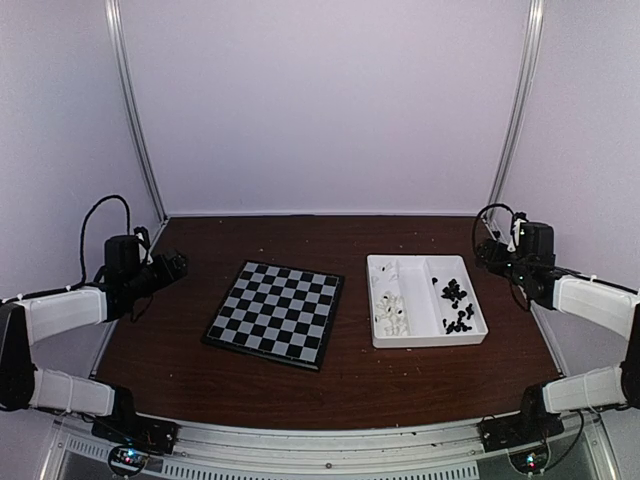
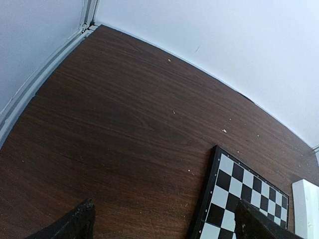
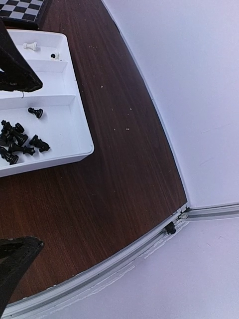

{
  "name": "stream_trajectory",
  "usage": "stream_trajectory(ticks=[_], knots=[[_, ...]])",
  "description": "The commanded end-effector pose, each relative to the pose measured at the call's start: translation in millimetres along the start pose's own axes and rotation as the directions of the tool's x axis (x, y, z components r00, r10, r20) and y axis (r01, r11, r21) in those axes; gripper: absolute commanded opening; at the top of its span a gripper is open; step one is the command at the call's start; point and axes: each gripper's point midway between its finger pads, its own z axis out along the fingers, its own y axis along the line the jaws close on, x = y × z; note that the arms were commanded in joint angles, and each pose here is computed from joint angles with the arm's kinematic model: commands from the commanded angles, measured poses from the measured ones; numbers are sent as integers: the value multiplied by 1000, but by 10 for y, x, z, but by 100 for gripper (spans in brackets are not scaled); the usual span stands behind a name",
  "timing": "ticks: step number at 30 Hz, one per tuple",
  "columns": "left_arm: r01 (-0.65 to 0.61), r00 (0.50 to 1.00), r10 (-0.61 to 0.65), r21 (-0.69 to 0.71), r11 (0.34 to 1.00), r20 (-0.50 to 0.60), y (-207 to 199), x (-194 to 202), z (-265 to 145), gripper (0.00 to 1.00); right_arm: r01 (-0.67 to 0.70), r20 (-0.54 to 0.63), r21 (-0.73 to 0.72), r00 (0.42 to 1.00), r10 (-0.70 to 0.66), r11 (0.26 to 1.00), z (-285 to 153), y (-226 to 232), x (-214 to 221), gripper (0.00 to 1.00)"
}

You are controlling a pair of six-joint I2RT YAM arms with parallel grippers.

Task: Set up the chess pieces on the board
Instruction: Pick up the chess piece from the storage box.

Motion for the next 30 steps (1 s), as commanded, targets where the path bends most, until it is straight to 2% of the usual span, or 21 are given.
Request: stream_trajectory(ticks=[1,6,11,15,20,25,27,30], knots=[[-24,999,23,34,999,47,-91,-120,-44,98,-35,26,-12,999,35,999,1,74,-151,100],[-19,999,18,44,999,36,-99,-89,-43,98,-92,-31,74,995,95,993,-20,-34,-146,100],[-35,999,34,133,991,10,-267,-70,-58,98,-48,-42,-11,998,48,999,-83,101,-163,99],[-27,999,31,181,983,-20,-383,-70,-91,98,-18,-146,-13,989,16,1000,-140,177,-157,91],[-19,996,36,202,979,-77,-422,21,-139,98,40,-236,-220,967,-93,975,-227,645,-43,85],[1,983,34,190,982,-182,-342,321,-209,98,182,-339,-322,894,-293,929,-344,1117,205,83],[12,971,28,166,986,-238,-290,449,-249,98,215,-371,-400,851,-372,891,-406,1360,351,83],[32,954,16,157,987,-299,-264,594,-319,97,281,-413,-442,780,-471,852,-455,1587,514,82]])
